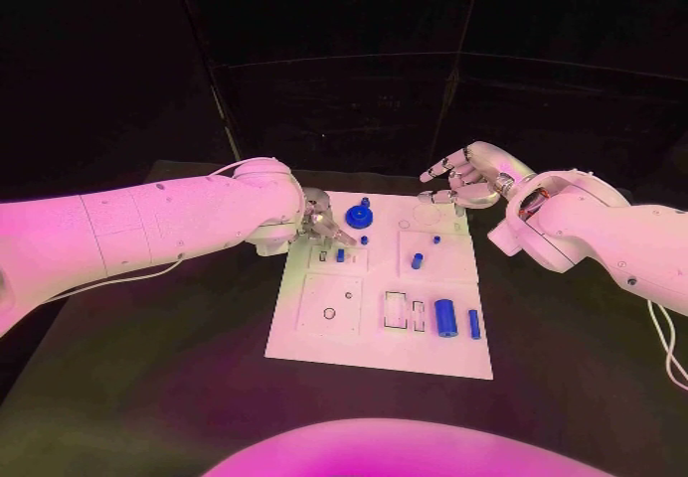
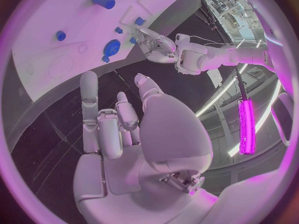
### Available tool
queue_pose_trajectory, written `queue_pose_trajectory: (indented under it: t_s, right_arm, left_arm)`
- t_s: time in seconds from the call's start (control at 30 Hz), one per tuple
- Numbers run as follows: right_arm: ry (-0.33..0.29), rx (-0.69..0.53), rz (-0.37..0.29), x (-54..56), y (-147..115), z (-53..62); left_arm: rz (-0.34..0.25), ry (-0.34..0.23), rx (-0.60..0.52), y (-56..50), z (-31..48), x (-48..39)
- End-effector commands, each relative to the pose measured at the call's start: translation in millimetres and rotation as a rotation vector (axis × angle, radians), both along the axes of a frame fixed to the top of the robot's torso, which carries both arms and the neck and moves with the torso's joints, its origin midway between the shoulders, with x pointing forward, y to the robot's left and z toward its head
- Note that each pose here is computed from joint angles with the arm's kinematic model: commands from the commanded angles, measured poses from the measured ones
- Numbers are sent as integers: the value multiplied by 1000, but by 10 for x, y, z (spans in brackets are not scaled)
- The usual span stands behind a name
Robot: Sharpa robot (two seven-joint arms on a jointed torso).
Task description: Assemble the parts on the task board
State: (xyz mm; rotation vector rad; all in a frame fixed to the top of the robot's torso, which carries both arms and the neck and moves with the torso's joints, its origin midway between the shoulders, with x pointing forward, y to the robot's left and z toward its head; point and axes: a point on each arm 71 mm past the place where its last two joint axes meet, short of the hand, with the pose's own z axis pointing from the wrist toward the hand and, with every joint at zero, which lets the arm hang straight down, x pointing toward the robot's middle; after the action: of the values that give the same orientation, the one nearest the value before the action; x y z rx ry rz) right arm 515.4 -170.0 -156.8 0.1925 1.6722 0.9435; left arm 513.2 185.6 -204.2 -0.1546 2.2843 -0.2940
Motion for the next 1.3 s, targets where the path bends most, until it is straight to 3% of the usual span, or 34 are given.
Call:
queue_pose_trajectory:
  t_s: [0.03, 0.2, 0.37, 0.53, 0.77, 0.97, 1.3]
  right_arm:
    - [-9, 2, -4, 4, -1, 15]
    - [-8, 3, -11, 6, 1, 15]
    - [-7, 3, -10, 8, 20, 13]
    - [-5, 2, -11, 12, 28, 10]
    - [-5, 3, -10, 14, 43, 9]
    - [-5, 4, -5, 14, 64, 9]
    - [-6, 4, -4, 15, 70, 8]
  left_arm:
    - [24, -44, -53, 16, 135, 44]
    - [30, -49, -75, 90, 397, 178]
    - [32, -35, -43, 134, 487, 307]
    - [16, -25, 39, 170, 482, 419]
    - [23, -9, 100, 242, 398, 516]
    - [31, 6, 114, 288, 329, 565]
    - [29, 21, 121, 275, 286, 602]
